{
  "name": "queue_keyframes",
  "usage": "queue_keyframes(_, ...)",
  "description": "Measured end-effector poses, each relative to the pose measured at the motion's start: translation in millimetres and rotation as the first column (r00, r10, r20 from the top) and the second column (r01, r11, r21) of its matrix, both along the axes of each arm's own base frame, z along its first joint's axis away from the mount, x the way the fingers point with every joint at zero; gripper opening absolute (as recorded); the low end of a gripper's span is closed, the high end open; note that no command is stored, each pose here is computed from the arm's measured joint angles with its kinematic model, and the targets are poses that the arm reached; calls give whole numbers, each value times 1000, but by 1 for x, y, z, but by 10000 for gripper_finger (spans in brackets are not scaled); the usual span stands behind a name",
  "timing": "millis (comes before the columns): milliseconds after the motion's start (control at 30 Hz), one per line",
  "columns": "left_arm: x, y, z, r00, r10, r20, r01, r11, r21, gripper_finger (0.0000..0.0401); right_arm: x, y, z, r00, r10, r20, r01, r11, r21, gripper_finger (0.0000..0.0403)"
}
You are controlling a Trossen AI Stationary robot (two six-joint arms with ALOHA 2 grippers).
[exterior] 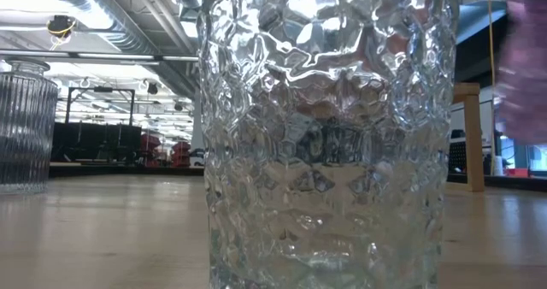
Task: Sort vases onto shelf
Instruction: Put the pink vase on the shelf aligned with the other pink vase
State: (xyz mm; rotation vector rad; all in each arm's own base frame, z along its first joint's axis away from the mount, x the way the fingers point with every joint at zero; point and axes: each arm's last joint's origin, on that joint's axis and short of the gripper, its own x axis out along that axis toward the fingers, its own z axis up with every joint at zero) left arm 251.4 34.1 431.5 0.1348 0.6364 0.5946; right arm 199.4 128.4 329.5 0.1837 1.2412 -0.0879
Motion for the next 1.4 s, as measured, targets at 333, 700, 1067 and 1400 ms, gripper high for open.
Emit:
queue_keyframes(333, -3, 0, -3, 999, 5, -42, -5, 1000, -1, 250, 47, -68, 63, 983, 149, 108, -130, 978, -164, 1)
queue_keyframes(700, -6, 1, -6, 995, 49, -87, -47, 999, 28, 251, 105, -97, 91, 956, 290, 55, -259, 913, -314, 0)
queue_keyframes(1067, -9, 1, -9, 991, 59, -118, -58, 998, 14, 251, 110, -104, 121, 947, 301, 112, -239, 893, -382, 0)
queue_keyframes(1400, -10, 1, -10, 989, 63, -134, -62, 998, 10, 251, 109, -82, 113, 915, 391, 99, -350, 891, -288, 1)
